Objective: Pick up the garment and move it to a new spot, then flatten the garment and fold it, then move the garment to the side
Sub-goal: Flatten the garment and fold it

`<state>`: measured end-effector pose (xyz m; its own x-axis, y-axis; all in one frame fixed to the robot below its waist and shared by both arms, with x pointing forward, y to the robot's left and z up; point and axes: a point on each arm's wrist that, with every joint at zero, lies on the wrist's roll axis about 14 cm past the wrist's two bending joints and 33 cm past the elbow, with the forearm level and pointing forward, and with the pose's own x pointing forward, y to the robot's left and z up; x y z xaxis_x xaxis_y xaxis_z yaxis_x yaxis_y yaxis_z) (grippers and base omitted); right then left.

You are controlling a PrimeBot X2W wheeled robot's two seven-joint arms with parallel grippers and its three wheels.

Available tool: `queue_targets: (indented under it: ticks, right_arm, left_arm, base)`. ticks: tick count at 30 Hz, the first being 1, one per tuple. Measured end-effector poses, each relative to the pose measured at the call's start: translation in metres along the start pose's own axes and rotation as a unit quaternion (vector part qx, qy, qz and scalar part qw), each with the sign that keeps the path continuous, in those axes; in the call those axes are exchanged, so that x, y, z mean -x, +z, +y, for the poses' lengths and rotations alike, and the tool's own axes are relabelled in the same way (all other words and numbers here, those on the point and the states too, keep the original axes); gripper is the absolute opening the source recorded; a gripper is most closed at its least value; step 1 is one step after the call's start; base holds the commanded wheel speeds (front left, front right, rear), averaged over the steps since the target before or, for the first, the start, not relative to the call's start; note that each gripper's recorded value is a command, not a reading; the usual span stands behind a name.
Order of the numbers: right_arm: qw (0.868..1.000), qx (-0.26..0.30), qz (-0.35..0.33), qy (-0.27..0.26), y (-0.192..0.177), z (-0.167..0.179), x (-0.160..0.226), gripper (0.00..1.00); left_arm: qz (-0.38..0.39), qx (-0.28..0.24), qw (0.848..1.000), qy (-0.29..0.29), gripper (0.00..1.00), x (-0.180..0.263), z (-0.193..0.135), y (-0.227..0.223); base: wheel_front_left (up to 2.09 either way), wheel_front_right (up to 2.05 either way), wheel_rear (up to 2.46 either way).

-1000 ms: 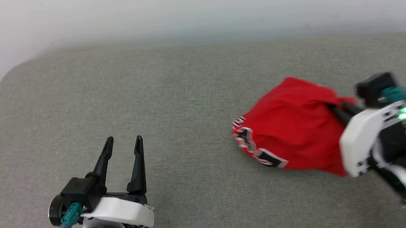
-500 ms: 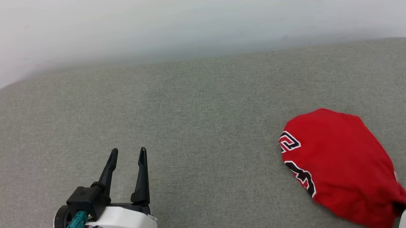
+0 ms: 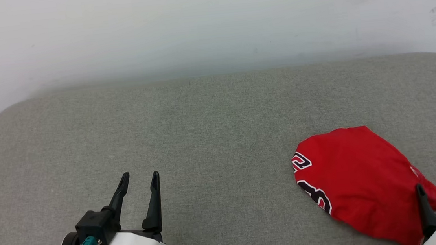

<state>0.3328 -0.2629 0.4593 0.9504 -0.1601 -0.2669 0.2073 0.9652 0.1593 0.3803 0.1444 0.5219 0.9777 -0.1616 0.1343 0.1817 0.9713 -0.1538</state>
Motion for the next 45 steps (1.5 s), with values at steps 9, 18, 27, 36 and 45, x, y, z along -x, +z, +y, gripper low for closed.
queue_targets:
  ticks: [9,18,27,36,45]
  right_arm:
    - [1.000,0.016,-0.005,0.021,0.019,0.013,0.012,1.00]
    - [0.989,0.076,0.119,0.038,0.022,0.013,-0.006,1.00]
    - [0.968,0.120,0.206,0.079,0.015,0.031,-0.040,1.00]
    - [0.948,0.110,0.277,0.109,-0.013,0.044,-0.041,0.00]
    - [0.977,0.086,0.131,0.145,0.063,0.081,-0.054,0.00]
  left_arm:
    - [-0.006,-0.001,1.000,-0.001,1.00,0.004,-0.002,0.004]
    - [-0.002,-0.001,1.000,-0.001,1.00,-0.003,-0.001,0.000]
    - [-0.006,-0.003,1.000,0.007,1.00,-0.015,0.007,0.001]
    - [-0.001,-0.007,1.000,0.016,1.00,-0.018,0.014,-0.003]
    - [-0.007,-0.008,1.000,0.014,1.00,-0.016,0.013,0.002]
  base:
    - [0.00,0.00,0.00]
    - [0.00,0.00,0.00]
    - [0.00,0.00,0.00]
    - [0.00,0.00,0.00]
    - [0.00,0.00,0.00]
